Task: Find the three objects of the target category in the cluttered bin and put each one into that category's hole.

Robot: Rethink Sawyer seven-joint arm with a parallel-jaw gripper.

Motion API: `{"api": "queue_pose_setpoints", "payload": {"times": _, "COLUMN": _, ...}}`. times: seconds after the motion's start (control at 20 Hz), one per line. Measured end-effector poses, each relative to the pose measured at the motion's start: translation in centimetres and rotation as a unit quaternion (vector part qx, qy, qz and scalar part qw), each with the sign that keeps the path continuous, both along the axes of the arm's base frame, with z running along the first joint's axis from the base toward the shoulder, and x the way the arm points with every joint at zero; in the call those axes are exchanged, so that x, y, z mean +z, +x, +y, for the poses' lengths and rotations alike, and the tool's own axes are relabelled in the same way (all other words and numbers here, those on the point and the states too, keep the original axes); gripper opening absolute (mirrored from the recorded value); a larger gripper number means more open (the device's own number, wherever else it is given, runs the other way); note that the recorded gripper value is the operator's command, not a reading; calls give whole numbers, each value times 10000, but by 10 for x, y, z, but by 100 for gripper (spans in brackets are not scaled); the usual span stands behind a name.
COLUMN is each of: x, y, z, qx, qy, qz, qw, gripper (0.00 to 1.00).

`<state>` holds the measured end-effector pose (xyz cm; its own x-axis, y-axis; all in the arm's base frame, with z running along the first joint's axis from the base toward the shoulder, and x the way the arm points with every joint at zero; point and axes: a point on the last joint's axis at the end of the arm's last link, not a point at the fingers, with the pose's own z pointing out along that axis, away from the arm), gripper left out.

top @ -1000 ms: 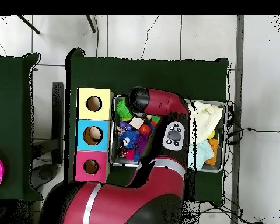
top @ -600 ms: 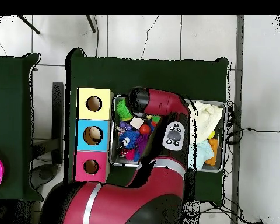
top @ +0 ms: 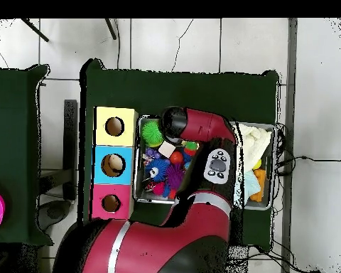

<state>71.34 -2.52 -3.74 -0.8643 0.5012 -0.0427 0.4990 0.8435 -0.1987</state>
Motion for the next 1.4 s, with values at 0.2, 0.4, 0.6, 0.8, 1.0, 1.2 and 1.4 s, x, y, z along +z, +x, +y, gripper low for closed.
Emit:
{"api": "queue_pose_setpoints", "payload": {"times": 0.2, "x": 0, "y": 0, "z": -1, "qx": -9, "qy": -2, "qz": 0, "qw": 10000, "gripper": 0}}
{"api": "queue_pose_setpoints", "payload": {"times": 0.4, "x": 0, "y": 0, "z": -3, "qx": -19, "qy": -2, "qz": 0, "qw": 10000, "gripper": 0}}
{"api": "queue_pose_setpoints", "payload": {"times": 0.6, "x": 0, "y": 0, "z": -7, "qx": -56, "qy": 8, "qz": -3, "qw": 10000, "gripper": 0}}
{"api": "queue_pose_setpoints", "payload": {"times": 0.8, "x": -1, "y": 1, "z": -12, "qx": -118, "qy": 65, "qz": -18, "qw": 9999, "gripper": 0}}
{"api": "queue_pose_setpoints", "payload": {"times": 1.0, "x": -1, "y": 2, "z": -15, "qx": -164, "qy": 123, "qz": -30, "qw": 9998, "gripper": 0}}
{"api": "queue_pose_setpoints", "payload": {"times": 1.2, "x": -3, "y": 2, "z": -17, "qx": -198, "qy": 169, "qz": -36, "qw": 9997, "gripper": 0}}
{"api": "queue_pose_setpoints", "payload": {"times": 1.4, "x": -3, "y": 3, "z": -17, "qx": -214, "qy": 199, "qz": -42, "qw": 9996, "gripper": 0}}
